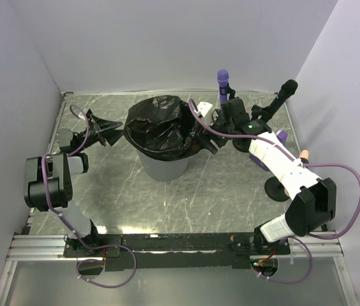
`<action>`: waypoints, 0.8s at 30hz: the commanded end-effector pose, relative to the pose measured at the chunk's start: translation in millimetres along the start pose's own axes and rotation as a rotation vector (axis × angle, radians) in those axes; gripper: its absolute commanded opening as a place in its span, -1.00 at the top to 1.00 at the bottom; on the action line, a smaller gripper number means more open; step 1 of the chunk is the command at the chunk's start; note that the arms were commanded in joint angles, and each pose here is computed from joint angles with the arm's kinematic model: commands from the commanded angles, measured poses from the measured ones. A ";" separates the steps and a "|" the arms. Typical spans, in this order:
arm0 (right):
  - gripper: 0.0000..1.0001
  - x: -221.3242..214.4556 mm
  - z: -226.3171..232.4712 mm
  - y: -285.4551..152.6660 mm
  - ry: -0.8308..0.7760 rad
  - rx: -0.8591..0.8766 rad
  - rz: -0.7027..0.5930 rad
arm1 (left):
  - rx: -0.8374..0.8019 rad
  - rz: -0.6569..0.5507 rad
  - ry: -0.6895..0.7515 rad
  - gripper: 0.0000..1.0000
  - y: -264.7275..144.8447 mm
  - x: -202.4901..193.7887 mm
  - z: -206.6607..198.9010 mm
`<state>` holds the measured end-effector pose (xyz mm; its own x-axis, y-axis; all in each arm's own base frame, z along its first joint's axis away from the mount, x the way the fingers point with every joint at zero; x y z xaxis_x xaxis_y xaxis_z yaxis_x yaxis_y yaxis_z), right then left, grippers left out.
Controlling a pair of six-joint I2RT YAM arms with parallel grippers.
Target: Put the trash bags into the trash bin
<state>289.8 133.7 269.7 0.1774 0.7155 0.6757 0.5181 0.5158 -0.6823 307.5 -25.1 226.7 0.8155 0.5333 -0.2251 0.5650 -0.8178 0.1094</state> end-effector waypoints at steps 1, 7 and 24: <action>-0.57 4.8 -2.3 -6.7 -0.006 -0.029 -0.026 | -0.252 0.128 0.576 -0.02 -3.2 -41.1 -47.4; -0.57 2.5 -2.0 -5.4 -0.005 -0.028 -0.017 | -0.254 0.160 0.612 0.07 -0.1 -46.7 -52.1; -0.56 -4.7 0.6 -4.3 0.016 -0.037 0.005 | -0.244 0.159 0.585 0.99 3.2 -41.4 -43.9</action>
<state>288.8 132.4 265.6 0.1935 0.7192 0.6673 0.5167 0.5035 -0.6925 307.8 -36.7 253.9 0.8556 0.4984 -0.1399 0.5160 -0.8428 0.1531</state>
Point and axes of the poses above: each gripper's point midway between its finger pads, its own y axis out along the fingers, its own z axis along the line the jaws close on, x = y × z, the point moved 10 cm from there along -y, back along the fingers, and after that the axes turned 8 degrees about -y, right-handed, at the moved point
